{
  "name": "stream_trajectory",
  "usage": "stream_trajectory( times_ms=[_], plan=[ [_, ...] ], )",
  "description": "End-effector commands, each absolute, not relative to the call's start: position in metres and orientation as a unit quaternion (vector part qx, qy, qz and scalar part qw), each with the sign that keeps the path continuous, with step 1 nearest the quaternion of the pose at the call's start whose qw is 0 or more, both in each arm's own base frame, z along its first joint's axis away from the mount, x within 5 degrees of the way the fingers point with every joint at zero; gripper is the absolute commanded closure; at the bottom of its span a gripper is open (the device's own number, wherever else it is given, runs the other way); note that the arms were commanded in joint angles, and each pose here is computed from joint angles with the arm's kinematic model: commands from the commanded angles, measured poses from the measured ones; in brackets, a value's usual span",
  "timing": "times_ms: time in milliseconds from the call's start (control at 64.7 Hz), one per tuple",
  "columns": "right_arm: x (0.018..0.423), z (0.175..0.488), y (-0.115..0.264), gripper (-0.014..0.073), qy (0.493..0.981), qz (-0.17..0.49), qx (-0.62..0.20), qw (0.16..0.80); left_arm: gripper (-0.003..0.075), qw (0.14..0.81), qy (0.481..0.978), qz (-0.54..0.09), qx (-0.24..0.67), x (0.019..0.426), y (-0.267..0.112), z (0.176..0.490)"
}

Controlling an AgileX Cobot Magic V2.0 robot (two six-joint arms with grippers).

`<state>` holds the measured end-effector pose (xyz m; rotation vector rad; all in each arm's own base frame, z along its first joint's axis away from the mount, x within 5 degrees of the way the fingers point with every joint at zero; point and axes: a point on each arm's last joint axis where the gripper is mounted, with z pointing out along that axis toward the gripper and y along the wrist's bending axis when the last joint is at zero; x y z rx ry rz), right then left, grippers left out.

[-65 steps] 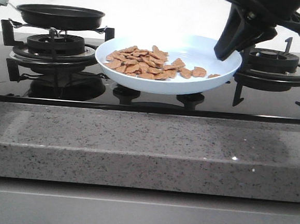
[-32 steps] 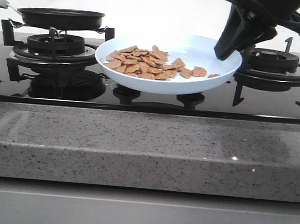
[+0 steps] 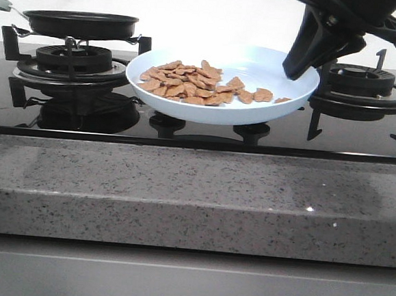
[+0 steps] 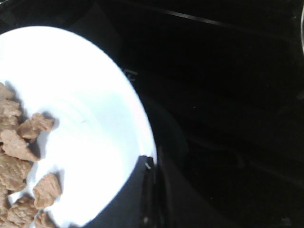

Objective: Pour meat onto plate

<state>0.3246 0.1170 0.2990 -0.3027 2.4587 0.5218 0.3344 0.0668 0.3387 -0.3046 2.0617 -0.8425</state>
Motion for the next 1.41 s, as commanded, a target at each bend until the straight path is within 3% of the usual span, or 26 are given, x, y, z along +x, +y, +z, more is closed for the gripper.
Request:
stream_trajectory(
  times_ms=[0, 402, 633, 1035, 1390],
  plan=[
    [0.323, 0.323, 0.117, 0.0714, 0.907, 0.209, -0.107, 0.349, 0.0206, 0.484, 0.811, -0.315, -0.095, 0.311, 0.058, 0.384],
    [0.323, 0.323, 0.117, 0.0714, 0.907, 0.209, -0.107, 0.349, 0.0207, 0.500, 0.853, -0.146, 0.046, 0.233, -0.015, 0.432],
    [0.323, 0.323, 0.117, 0.0714, 0.907, 0.209, -0.107, 0.349, 0.0207, 0.502, 0.859, -0.073, 0.070, 0.187, -0.032, 0.419],
    [0.323, 0.323, 0.117, 0.0714, 0.907, 0.209, -0.107, 0.349, 0.0207, 0.506, 0.856, -0.074, 0.079, 0.128, -0.027, 0.382],
    [0.323, 0.323, 0.117, 0.0714, 0.907, 0.209, -0.107, 0.349, 0.0207, 0.505, 0.856, -0.074, 0.079, 0.122, -0.026, 0.378]
  ],
)
